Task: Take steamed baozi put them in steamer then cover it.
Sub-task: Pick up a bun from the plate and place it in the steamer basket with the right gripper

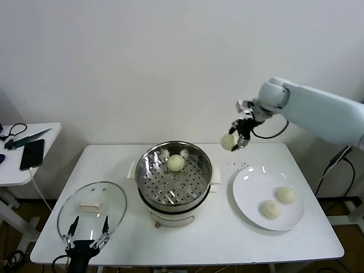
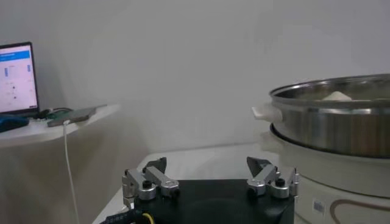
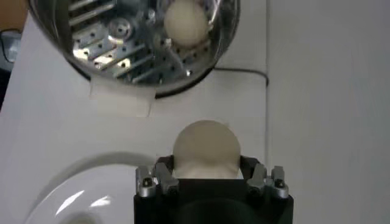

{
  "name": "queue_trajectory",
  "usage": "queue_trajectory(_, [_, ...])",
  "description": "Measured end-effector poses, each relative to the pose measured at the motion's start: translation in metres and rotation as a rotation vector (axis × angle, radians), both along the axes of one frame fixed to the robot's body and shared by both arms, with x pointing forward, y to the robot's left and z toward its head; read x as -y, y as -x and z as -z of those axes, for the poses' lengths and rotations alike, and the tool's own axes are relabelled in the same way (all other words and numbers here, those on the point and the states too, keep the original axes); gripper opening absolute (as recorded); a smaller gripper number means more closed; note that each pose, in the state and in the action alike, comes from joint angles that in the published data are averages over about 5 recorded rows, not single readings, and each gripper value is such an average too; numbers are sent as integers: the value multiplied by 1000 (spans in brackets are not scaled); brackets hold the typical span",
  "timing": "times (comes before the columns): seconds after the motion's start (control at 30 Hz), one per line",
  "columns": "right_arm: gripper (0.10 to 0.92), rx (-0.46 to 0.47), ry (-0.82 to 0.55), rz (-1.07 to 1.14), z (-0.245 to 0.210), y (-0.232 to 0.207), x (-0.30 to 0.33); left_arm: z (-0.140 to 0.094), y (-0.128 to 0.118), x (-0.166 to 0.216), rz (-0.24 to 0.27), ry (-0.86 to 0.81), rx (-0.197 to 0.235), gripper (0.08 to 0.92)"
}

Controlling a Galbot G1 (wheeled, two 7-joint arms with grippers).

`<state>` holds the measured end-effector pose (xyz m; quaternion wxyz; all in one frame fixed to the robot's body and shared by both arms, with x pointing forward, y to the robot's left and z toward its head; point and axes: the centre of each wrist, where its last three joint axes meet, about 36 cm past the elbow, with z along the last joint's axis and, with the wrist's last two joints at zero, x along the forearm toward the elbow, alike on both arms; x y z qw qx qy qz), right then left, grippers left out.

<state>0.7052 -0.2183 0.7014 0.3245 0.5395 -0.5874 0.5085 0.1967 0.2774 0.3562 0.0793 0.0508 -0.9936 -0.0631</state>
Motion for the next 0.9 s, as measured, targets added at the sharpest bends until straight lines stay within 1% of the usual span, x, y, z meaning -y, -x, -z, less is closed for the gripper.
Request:
queue_trajectory(0.17, [696,-1,-19,-59,-13,6,-57,-2,0,2,9,-7,2,823])
queue_trajectory(0.37, [696,-12,-18,-125,-9,16,-120,-5,2,2,23,-25,1,823])
queue_trajectory(0.6, [696,-37,11,-191,16,29,-177,-8,4,1,23,-40,3,823])
queue_trajectory(0.9, [696,-71,64,-246,62,45,-220,-8,5,2,15,-40,3,823])
